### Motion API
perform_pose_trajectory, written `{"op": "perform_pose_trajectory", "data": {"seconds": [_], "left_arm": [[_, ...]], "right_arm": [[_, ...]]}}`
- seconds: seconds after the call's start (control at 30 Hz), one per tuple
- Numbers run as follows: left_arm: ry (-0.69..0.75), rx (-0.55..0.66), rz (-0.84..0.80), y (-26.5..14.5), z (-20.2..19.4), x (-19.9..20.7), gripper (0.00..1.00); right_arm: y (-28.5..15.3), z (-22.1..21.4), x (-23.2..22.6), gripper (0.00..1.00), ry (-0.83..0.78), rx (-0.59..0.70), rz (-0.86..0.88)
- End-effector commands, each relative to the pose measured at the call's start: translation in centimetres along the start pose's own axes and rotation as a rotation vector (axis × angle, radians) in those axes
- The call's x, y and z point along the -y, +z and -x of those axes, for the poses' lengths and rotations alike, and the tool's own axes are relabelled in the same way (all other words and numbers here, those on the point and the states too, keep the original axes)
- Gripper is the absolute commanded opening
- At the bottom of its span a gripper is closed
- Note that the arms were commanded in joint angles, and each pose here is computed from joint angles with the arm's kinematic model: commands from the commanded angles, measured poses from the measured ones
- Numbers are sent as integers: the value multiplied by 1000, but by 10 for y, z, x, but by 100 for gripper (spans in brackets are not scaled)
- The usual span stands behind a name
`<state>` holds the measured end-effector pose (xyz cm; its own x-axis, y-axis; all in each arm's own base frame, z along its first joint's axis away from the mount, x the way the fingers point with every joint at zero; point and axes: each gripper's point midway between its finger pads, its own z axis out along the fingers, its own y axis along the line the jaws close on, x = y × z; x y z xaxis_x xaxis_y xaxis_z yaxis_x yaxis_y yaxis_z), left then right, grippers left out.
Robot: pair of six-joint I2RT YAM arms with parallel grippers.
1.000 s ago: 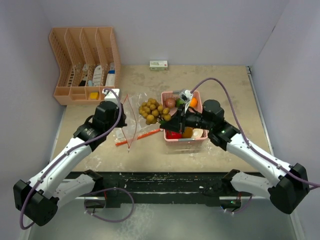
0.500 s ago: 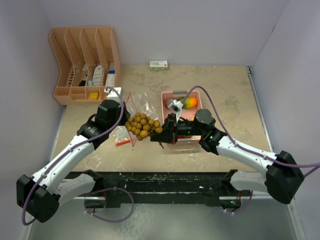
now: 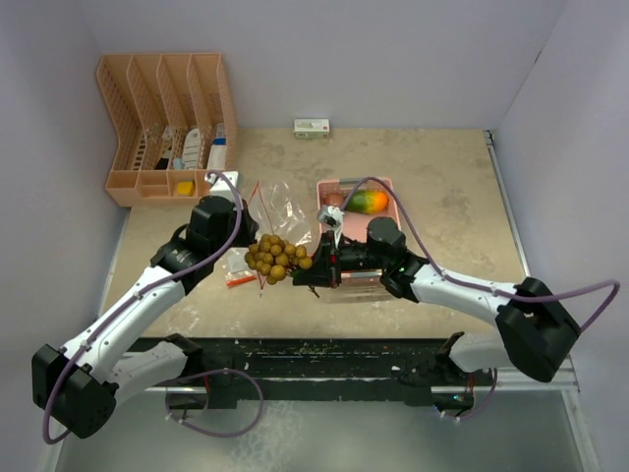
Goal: Place the food in the zip-top bag and seal the zipper
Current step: Place the fake fruit in the zipper food storage bag.
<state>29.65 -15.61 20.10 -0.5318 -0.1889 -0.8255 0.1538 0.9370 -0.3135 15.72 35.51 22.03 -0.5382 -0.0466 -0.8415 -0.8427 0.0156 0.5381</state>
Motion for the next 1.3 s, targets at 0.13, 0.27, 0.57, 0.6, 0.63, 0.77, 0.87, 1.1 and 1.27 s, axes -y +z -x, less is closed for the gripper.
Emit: {"op": "perform_pose_trajectory", "data": {"seconds": [0.13, 0.27, 0.57, 0.6, 0.63, 0.77, 0.87, 1.1, 1.27], "left_arm": [[-19, 68, -55, -31, 30, 12, 0], [-21, 63, -73, -40, 31, 15, 0], [-48, 11, -101, -35, 13, 18, 0], [-51, 6, -102, -34, 12, 18, 0], [-53, 4, -103, -33, 10, 18, 0], [-55, 12, -116, -33, 12, 21, 0], [-54, 10, -118, -30, 12, 22, 0], [-83, 14, -141, -20, 15, 29, 0], [-111, 25, -183, -14, 23, 41, 0]], "right_arm": [[4, -37, 43, 0, 6, -88, -120], [4, -31, 64, 0, 15, -67, -235], [1, 29, 75, 0, -19, 61, -406], [1, 39, 76, 0, -22, 81, -429], [0, 45, 78, 0, -18, 90, -451], [-4, 50, 88, 0, 48, 73, -546], [2, 56, 77, 0, 73, 73, -493], [14, 70, 56, 0, 146, 156, -467], [30, 50, 76, 0, 160, 96, -669]]}}
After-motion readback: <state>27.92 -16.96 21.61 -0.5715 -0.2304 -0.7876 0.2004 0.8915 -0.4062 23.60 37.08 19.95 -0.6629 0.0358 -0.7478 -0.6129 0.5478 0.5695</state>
